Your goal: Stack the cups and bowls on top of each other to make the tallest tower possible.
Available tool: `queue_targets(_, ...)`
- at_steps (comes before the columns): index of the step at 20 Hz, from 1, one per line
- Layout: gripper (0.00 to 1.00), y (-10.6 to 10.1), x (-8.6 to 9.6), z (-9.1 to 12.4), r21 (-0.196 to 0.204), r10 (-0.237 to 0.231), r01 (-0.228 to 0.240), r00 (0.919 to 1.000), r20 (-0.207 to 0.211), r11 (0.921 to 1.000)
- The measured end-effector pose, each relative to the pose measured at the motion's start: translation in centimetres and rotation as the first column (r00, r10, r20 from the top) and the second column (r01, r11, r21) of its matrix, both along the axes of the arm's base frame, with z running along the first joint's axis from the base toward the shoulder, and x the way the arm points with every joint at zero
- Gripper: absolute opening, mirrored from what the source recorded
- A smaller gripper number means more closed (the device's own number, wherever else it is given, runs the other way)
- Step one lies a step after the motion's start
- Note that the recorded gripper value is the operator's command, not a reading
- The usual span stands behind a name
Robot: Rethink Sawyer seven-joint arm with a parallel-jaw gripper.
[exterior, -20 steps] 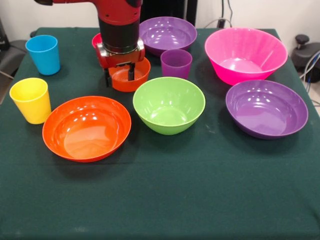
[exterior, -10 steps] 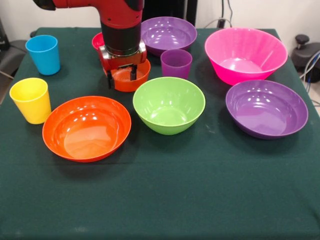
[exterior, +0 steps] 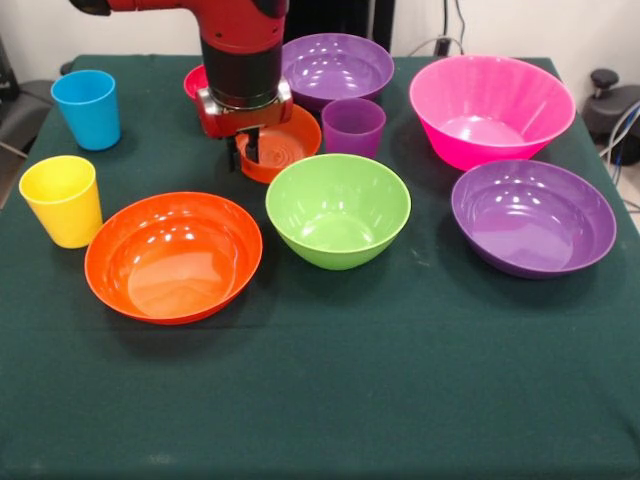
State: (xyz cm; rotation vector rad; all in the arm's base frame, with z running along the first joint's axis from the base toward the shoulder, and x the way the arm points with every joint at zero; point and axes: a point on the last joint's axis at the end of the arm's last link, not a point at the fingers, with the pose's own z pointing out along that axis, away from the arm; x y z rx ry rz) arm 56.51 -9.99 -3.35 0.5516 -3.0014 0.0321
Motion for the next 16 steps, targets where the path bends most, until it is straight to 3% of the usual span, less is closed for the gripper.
queue_targets(10, 0.00, 0.8, 0.6, 0.8, -0.022, 0.025, -0.025, 0.9996, 0.011, 0.9994)
queue_targets(16, 0.00, 0.2, 1.0, 2.3, -0.053, 0.031, -0.030, 0.9993, 0.019, 0.9981)
